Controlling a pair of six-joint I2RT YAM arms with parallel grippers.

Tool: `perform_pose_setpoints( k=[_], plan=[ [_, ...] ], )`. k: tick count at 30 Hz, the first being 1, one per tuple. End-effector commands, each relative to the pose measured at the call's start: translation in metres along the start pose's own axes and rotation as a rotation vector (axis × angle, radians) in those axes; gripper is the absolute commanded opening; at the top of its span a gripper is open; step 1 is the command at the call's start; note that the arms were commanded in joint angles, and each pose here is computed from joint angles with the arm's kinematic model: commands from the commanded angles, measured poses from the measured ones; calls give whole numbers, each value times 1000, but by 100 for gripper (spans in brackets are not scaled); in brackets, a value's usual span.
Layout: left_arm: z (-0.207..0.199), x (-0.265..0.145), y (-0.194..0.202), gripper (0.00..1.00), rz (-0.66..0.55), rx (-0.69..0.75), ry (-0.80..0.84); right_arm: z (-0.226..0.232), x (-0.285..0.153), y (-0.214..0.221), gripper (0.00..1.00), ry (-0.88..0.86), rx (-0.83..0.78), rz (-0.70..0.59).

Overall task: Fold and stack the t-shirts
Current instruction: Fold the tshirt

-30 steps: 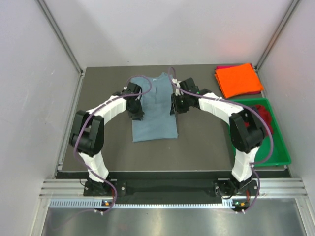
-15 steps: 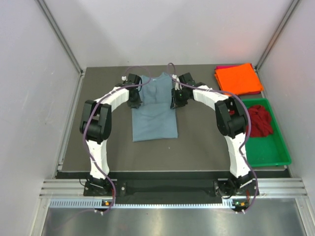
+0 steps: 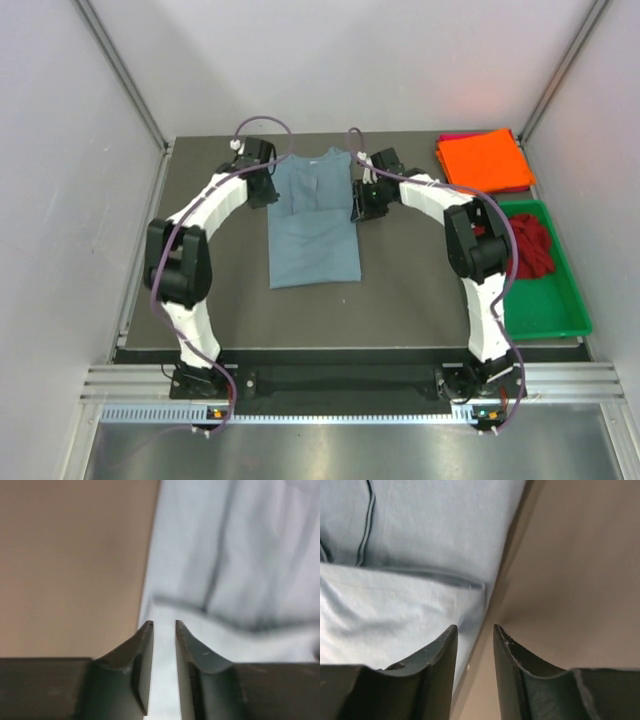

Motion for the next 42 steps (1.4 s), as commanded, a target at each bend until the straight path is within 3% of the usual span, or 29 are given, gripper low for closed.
perform_pose_setpoints(
  k=[1, 4, 6, 7, 11, 17, 18, 19, 29, 42],
  plan=[
    [3, -75, -2, 30, -43, -10, 180, 16, -50, -12, 37, 23, -10, -68],
    [6, -94, 27, 41, 32, -20, 306, 19, -72, 4, 44, 42, 25, -57],
    [14, -92, 56, 46, 116, -25, 335, 20, -87, 27, 54, 38, 52, -33],
    [16, -101, 62, 53, 119, -31, 363, 21, -90, 34, 56, 33, 56, -40],
    [32, -97, 101, 54, 162, -68, 341, 17, -111, 75, 59, 22, 127, -37],
    [48, -91, 148, 55, 239, -223, 327, 17, -117, 118, 62, -29, 401, -82],
    [46, -92, 148, 65, 214, -244, 354, 23, -117, 113, 62, -80, 463, -140],
    [46, -97, 148, 66, 190, -265, 378, 24, -117, 115, 62, -103, 488, -162],
    [63, -91, 183, 61, 201, -383, 305, 45, -97, 147, 62, -108, 576, -171],
    [69, -77, 205, 57, 220, -418, 277, 55, -70, 180, 59, -56, 617, -207]
  ],
)
Point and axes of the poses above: each gripper's point midway between its finger pads, its own x axis out along the fingers, its own z axis along the line the jaws close on, y = z × x, the point moved 8 cm from there along -x, back along the fingers, and after that the axes turned 6 degrees about x, right-handed, at the moved point
